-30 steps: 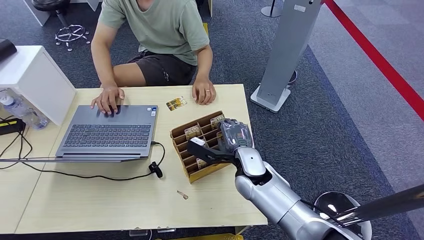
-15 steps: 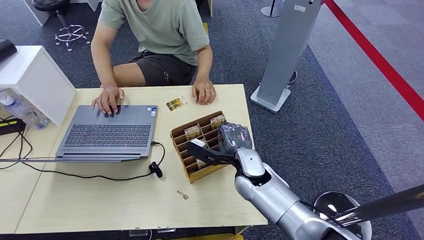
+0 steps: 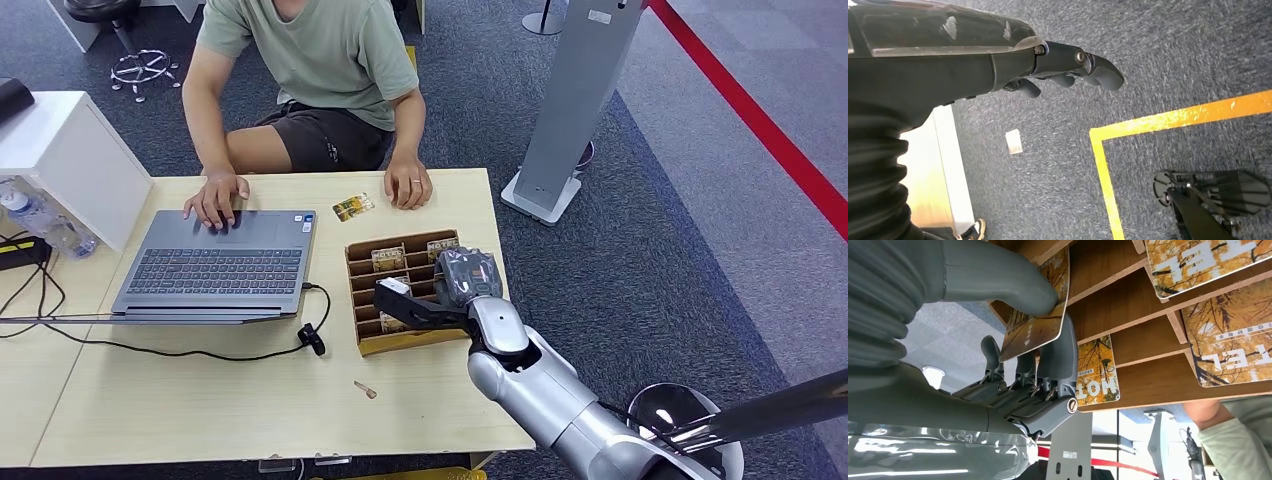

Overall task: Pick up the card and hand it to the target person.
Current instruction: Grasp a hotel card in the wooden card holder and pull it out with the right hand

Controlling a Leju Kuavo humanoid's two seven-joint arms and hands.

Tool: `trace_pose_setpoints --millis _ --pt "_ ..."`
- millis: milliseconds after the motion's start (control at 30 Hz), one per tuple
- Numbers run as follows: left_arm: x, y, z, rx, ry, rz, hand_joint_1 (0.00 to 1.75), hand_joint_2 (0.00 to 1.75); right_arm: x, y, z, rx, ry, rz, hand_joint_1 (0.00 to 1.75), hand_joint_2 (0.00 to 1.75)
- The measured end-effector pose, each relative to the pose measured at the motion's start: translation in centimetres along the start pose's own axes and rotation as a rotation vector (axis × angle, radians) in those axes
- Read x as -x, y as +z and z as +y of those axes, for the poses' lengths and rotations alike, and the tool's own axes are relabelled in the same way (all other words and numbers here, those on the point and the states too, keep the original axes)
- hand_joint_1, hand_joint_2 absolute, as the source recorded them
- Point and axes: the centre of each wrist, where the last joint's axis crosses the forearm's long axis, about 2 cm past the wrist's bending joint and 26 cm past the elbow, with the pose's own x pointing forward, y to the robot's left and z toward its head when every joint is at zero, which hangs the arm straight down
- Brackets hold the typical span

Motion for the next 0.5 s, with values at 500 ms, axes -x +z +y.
trace_pose_setpoints --millis 500 --pt "0.01 0.00 0.02 -0.012 -0.006 -0.003 0.00 1.75 -0.08 0.20 -0.07 0.002 -0.005 0.020 1.20 1.75"
